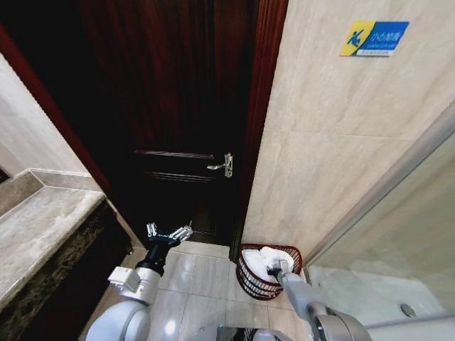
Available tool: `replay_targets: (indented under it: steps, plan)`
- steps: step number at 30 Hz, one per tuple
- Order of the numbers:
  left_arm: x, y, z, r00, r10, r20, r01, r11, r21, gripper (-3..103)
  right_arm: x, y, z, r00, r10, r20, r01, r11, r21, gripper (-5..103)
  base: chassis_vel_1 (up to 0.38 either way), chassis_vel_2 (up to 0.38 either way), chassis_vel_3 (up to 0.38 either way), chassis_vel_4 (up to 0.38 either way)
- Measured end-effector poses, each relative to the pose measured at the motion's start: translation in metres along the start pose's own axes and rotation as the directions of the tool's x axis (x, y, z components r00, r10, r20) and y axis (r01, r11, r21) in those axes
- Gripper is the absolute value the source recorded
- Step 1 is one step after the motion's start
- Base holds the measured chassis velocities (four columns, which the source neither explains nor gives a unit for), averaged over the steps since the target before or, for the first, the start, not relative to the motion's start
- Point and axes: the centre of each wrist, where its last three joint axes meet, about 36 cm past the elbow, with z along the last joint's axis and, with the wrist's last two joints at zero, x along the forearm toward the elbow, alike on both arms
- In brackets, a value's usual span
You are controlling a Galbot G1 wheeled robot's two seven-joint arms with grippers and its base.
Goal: Discard the used towel into the hamper.
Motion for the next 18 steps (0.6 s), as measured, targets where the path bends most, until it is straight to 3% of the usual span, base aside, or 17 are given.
replay_targets:
  steps: [18]
  plan:
    - [0.0, 0.0, 0.0, 1.0, 0.0, 0.0, 0.0, 1.0, 0.0, 97, -0.0023, 0.0088, -0.0001, 0.999, 0.021, -0.05, -0.022, 0.999, -0.024, 14, 0.0, 0.0, 0.0, 0.0]
